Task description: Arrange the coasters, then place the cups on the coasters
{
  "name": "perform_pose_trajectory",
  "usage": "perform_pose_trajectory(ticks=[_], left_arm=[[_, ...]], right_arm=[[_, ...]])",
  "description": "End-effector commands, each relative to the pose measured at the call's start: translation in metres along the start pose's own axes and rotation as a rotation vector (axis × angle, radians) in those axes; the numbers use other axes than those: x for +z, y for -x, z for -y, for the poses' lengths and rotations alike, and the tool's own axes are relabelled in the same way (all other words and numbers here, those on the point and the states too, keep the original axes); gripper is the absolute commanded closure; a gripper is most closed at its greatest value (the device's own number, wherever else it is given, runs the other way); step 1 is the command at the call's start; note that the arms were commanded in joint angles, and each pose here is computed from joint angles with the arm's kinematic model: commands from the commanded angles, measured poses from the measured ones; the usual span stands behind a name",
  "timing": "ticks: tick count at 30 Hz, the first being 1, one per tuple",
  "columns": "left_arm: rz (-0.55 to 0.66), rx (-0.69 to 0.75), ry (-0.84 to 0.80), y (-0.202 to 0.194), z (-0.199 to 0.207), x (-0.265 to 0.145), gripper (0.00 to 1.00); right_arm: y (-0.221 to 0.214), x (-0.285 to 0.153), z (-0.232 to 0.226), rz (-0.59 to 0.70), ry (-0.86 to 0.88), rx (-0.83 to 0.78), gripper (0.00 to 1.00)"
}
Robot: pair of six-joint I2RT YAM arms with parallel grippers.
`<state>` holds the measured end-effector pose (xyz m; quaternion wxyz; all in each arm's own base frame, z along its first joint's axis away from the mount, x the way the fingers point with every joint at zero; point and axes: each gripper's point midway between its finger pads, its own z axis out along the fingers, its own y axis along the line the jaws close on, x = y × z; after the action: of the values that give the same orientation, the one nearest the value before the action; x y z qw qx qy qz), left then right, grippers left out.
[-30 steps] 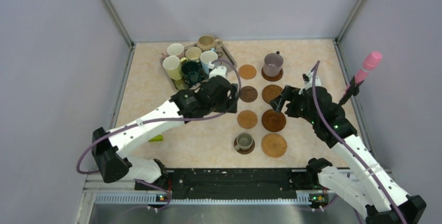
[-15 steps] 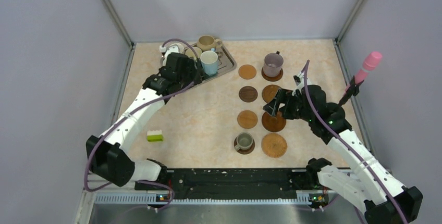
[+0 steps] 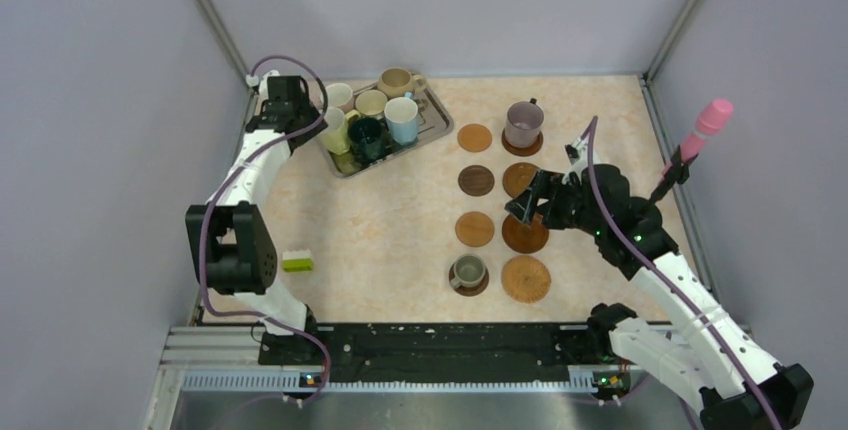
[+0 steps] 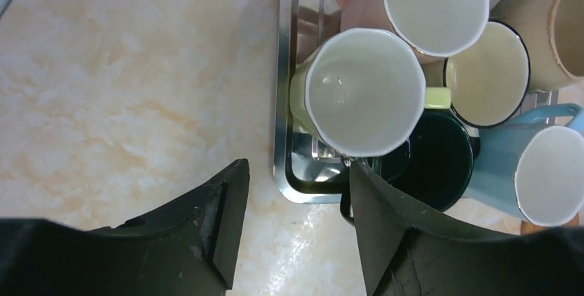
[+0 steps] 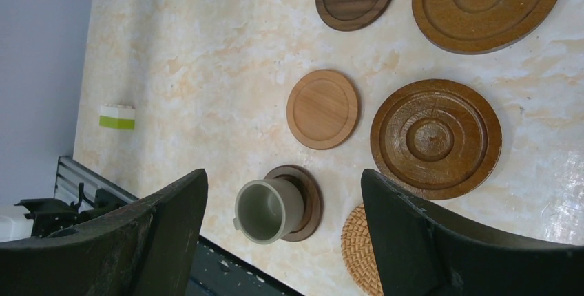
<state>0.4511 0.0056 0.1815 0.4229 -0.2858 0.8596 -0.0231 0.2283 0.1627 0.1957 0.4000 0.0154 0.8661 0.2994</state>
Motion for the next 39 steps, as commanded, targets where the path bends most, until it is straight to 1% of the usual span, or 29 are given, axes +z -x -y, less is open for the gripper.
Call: perform_pose_trajectory(ticks=[1,6,14,16,18,25,28,31,34,39], left_arm=[[0.051,-0.071,-0.093,0.034,0.017,0.020,0.40],[-0.011,-0.102,-0.115,0.034,0.017,0.051,0.45],[-0.083,-0.096,-0.108,0.013,0.012,0.076,0.47],[-0.097,-0.092,-0.105,0.009,0.011,0.081,0.52],[-0.101,-0.085,-0.103,0.007,0.010,0.083,0.59],[-0.068,-0.043,-0.072,0.019,0.003,0.070,0.75],[-0.048,-0.036,-0.074,0.026,0.004,0.063,0.87],[-0.043,-0.035,-0.088,0.032,0.008,0.058,0.95],[-0.026,-0.043,-0.091,0.040,0.010,0.049,1.00],[0.049,-0.066,-0.087,0.065,0.012,0.025,1.00]], right_arm=[[0.007,0.005,-0.005,0.026,0.027,-0.022,0.19],[0.009,0.011,-0.003,0.017,0.011,-0.035,0.19],[0.007,0.024,-0.001,-0.011,0.010,-0.033,0.19],[0.007,0.025,-0.002,-0.012,0.012,-0.034,0.19],[0.008,0.026,-0.001,-0.008,0.014,-0.034,0.19],[0.011,0.023,-0.003,0.005,0.016,-0.035,0.19],[0.010,0.020,-0.003,0.010,0.016,-0.035,0.19],[0.008,0.017,-0.001,0.010,0.010,-0.033,0.19],[0.009,0.014,-0.001,0.019,0.008,-0.024,0.19],[0.011,0.006,-0.003,0.031,0.008,-0.021,0.20]])
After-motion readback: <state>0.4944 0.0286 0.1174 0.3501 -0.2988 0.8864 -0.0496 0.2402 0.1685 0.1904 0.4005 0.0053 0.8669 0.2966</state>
